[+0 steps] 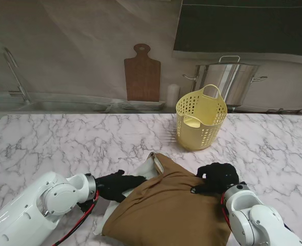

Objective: Remove the pillowcase from the pillow and put it in the laundry basket

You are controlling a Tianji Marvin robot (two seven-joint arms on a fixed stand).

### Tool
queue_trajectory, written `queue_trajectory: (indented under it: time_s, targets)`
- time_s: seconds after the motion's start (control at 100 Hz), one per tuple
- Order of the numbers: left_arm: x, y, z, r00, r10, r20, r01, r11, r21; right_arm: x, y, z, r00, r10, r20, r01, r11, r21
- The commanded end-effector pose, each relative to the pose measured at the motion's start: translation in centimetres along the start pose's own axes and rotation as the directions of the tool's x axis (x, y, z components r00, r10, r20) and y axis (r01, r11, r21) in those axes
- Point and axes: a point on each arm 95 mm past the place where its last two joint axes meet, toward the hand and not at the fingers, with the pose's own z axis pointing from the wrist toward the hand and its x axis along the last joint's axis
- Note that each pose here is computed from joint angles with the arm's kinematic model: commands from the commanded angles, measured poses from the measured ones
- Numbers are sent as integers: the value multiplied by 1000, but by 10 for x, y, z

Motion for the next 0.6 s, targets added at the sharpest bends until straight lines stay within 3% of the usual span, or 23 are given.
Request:
queue_trajectory:
  time_s: [0.0,0.18,0.47,0.59]
  targets:
    - [-21,18,-6,997,-17,69,21,998,-65,-6,-12,0,1000,-10,7,10,999,36]
    - [-21,-1,-8,996,11,87,-14,999,33,6,-10,3,999,1,-49,1,1000,25]
    - [-17,-19,4,996,-13,83,8,997,71,24,-6,7,990,27,-140,-25,1000,13]
    - [-13,-23,12,996,-36,77,27,993,119,33,-5,9,981,39,-190,-39,999,5]
